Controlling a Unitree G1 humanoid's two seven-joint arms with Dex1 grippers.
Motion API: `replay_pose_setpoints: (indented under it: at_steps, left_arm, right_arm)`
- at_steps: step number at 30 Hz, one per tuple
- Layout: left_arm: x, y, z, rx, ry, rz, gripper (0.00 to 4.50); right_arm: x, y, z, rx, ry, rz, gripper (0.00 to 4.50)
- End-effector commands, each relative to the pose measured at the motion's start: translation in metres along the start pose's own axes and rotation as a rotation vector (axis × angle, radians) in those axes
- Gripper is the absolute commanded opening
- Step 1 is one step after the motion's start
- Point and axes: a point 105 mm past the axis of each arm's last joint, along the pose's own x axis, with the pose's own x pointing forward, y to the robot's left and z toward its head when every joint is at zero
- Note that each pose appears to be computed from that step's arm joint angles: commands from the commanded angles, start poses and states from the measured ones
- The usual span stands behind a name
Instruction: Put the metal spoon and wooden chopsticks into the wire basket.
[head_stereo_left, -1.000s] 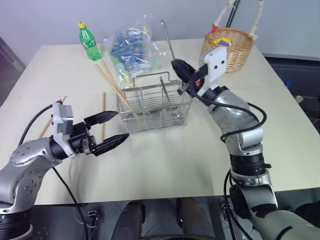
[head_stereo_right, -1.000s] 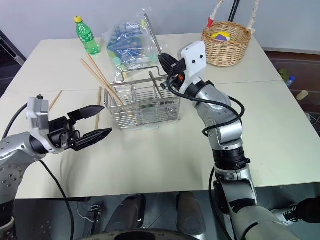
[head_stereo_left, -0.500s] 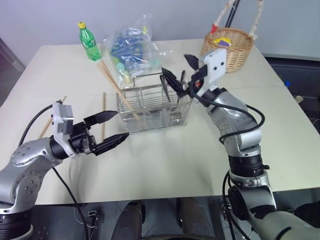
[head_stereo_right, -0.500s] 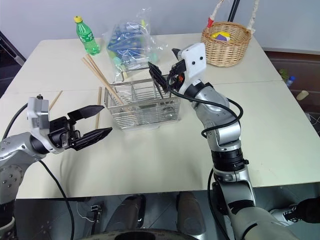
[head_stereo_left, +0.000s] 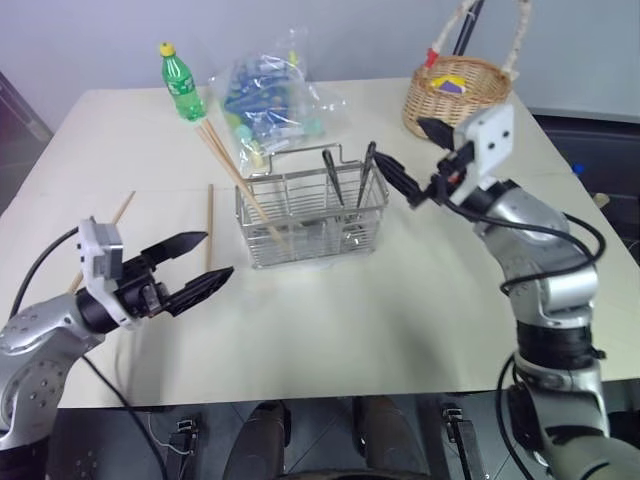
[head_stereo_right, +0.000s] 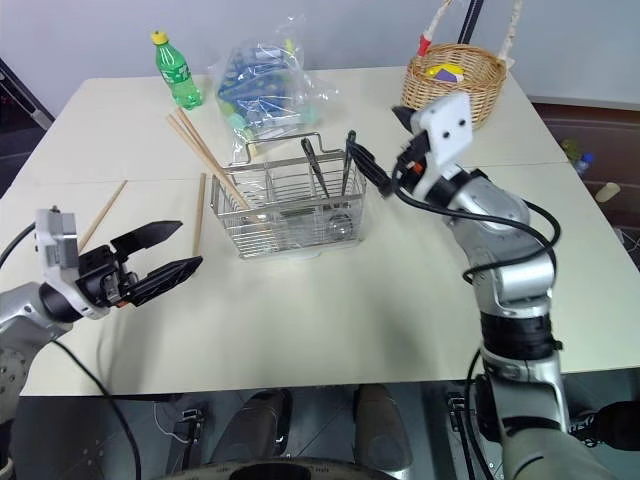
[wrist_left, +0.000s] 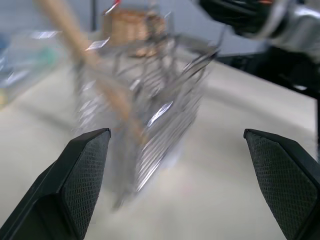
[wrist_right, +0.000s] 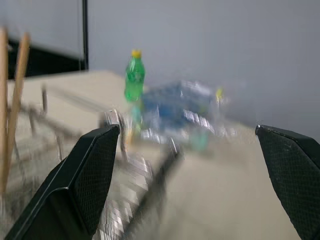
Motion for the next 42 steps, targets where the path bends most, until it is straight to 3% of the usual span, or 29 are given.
replay_pose_setpoints:
  at_steps: [1,11,17,25,38,42]
  left_arm:
    - [-0.013,0.01,0.0,0.038,0.007,0.074,4.5]
    - [-0.013,0.043,-0.008,0.092,-0.022,0.258,4.5]
    - [-0.011,0.072,-0.019,0.106,-0.074,0.438,4.5]
    - [-0.008,0.089,-0.041,0.097,-0.098,0.634,4.5]
    - [0.018,0.117,-0.072,0.051,0.002,0.925,4.5]
    - [0.012,0.131,-0.061,0.045,0.035,1.071,4.5]
  right_arm:
    - [-0.02,0.003,0.017,-0.047,-0.031,0.05,4.45]
    - [-0.068,0.032,0.023,-0.056,0.0,0.275,4.45]
    - [-0.076,0.056,0.024,-0.02,-0.041,0.349,4.45]
    - [-0.089,0.082,0.019,-0.005,-0.013,0.469,4.45]
    - [-0.094,0.092,0.023,-0.07,0.009,0.608,4.45]
    - [-0.091,0.082,0.019,-0.044,0.024,0.565,4.45]
